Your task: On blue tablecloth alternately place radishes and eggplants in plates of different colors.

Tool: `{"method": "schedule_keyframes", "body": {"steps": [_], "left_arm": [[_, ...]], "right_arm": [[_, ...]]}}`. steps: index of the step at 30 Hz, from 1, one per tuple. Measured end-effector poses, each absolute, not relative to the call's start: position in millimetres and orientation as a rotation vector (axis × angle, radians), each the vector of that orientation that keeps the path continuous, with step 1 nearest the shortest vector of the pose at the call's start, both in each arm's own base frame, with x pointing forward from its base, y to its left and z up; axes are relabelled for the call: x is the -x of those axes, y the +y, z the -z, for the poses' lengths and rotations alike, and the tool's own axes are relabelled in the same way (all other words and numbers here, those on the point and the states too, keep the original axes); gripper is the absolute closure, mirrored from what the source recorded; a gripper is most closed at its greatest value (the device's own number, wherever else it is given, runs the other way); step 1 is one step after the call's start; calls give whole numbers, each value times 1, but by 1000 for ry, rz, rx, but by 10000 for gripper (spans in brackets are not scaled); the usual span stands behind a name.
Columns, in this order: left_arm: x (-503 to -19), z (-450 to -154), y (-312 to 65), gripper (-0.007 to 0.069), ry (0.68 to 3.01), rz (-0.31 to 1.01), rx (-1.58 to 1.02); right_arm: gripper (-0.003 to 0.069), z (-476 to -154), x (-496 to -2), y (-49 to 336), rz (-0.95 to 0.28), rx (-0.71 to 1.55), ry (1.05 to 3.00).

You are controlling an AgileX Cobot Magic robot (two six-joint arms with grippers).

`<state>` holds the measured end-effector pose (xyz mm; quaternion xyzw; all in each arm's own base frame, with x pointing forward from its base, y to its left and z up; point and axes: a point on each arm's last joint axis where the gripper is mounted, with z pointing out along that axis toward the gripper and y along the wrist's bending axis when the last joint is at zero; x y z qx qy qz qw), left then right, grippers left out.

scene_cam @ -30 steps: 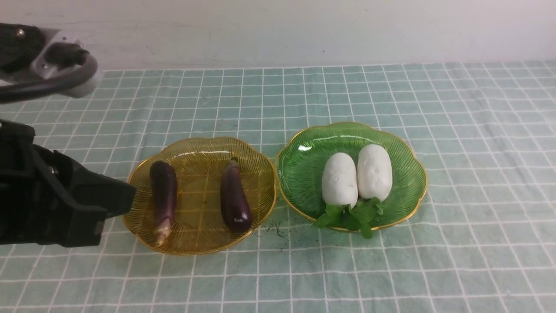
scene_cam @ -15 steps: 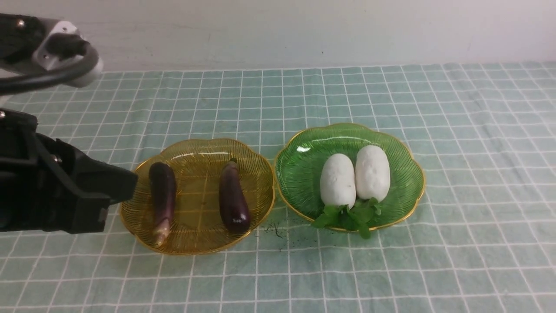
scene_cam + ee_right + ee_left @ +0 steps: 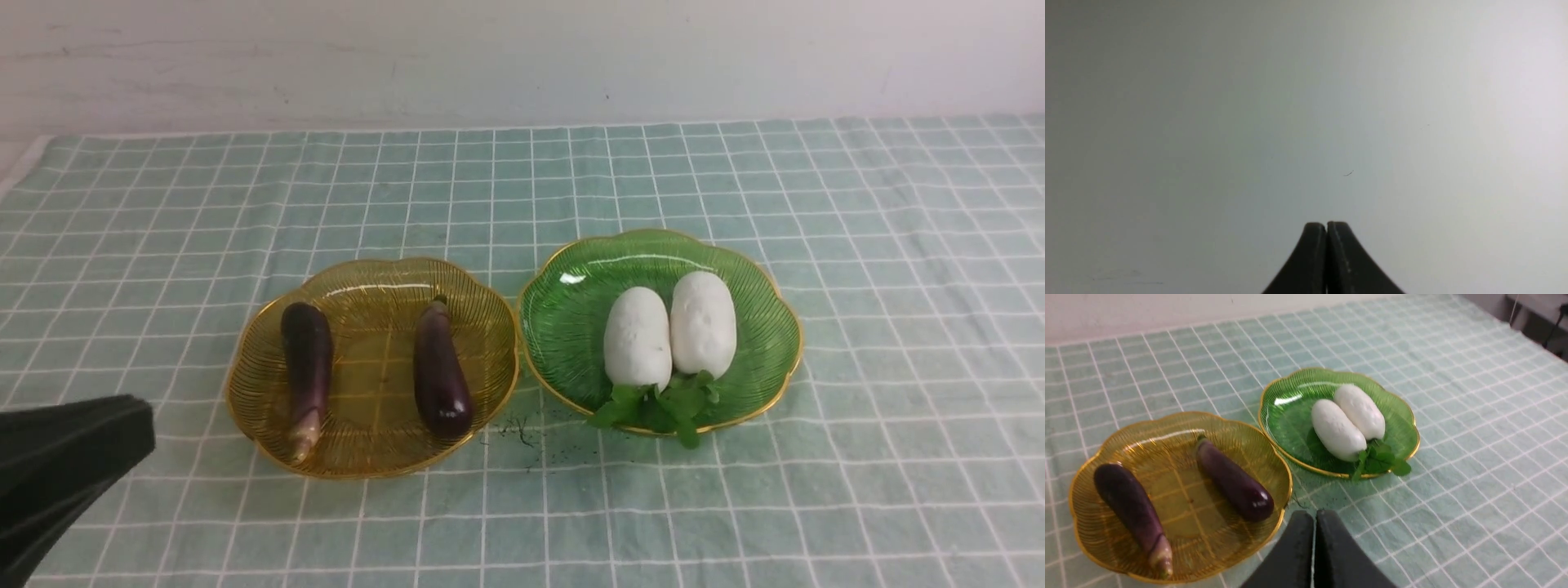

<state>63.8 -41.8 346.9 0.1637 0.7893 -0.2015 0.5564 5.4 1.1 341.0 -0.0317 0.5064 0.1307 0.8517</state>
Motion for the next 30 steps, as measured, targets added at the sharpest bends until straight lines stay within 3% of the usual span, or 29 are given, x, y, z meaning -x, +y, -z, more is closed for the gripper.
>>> {"method": "schedule_keyframes", "body": {"steps": [9, 19, 25, 27, 30], "left_arm": [[-27, -314, -27, 633, 1679, 493, -338], [-24, -311, -25, 633, 1667, 481, -342], [-30, -295, -22, 633, 1693, 362, -368], [-35, -275, -17, 633, 1698, 244, -329], [-38, -257, -14, 633, 1705, 173, -274]], "right_arm": [[671, -341, -6, 1, -275, 67, 1068], [671, -341, -6, 1, -275, 67, 1069], [671, -341, -6, 1, -275, 67, 1069], [671, -341, -6, 1, -275, 67, 1069], [671, -341, -6, 1, -274, 68, 1068]]}}
